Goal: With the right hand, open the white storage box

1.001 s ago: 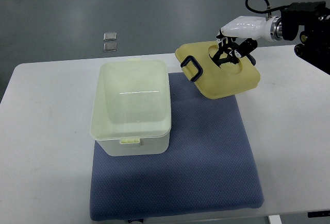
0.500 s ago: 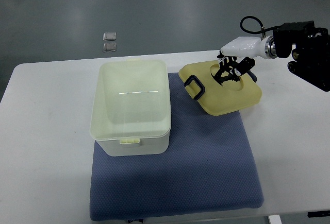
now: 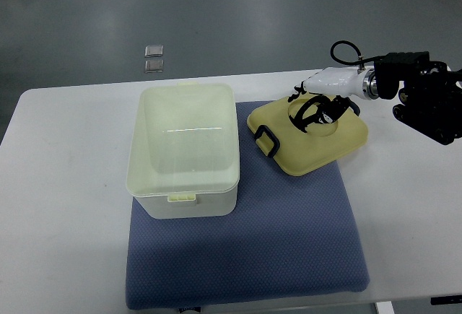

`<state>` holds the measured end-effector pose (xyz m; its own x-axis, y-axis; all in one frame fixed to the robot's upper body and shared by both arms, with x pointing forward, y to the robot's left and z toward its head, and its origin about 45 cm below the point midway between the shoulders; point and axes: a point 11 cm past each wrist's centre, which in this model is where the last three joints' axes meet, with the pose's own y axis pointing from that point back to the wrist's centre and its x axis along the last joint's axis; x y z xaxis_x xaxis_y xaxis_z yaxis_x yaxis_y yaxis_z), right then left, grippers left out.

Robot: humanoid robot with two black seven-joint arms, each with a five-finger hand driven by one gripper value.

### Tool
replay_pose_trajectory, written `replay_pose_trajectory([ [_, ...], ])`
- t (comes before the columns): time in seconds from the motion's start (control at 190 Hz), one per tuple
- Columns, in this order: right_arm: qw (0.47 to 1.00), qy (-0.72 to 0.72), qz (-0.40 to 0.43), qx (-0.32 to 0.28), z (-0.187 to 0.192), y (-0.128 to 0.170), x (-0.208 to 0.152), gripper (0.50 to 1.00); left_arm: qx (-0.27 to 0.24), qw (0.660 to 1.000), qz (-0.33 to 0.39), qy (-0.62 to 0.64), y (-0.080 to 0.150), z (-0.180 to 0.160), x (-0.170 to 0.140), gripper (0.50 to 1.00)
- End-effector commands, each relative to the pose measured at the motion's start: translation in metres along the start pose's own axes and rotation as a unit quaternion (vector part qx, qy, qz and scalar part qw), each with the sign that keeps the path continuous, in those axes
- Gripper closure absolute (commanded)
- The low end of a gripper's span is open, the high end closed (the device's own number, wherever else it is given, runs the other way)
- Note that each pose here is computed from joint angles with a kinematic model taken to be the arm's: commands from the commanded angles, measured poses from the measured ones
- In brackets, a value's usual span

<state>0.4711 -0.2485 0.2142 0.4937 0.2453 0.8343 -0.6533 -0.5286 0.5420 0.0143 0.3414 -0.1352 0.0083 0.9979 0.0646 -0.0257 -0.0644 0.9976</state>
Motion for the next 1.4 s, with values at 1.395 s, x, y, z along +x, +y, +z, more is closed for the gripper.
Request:
replay_pose_trajectory([
  [1.395,0.634,-0.702,0.319,0.059,0.03,0.011,0.009,0.583,0.0,1.0,0.0,0.0,0.0,0.0,0.0,0.5],
])
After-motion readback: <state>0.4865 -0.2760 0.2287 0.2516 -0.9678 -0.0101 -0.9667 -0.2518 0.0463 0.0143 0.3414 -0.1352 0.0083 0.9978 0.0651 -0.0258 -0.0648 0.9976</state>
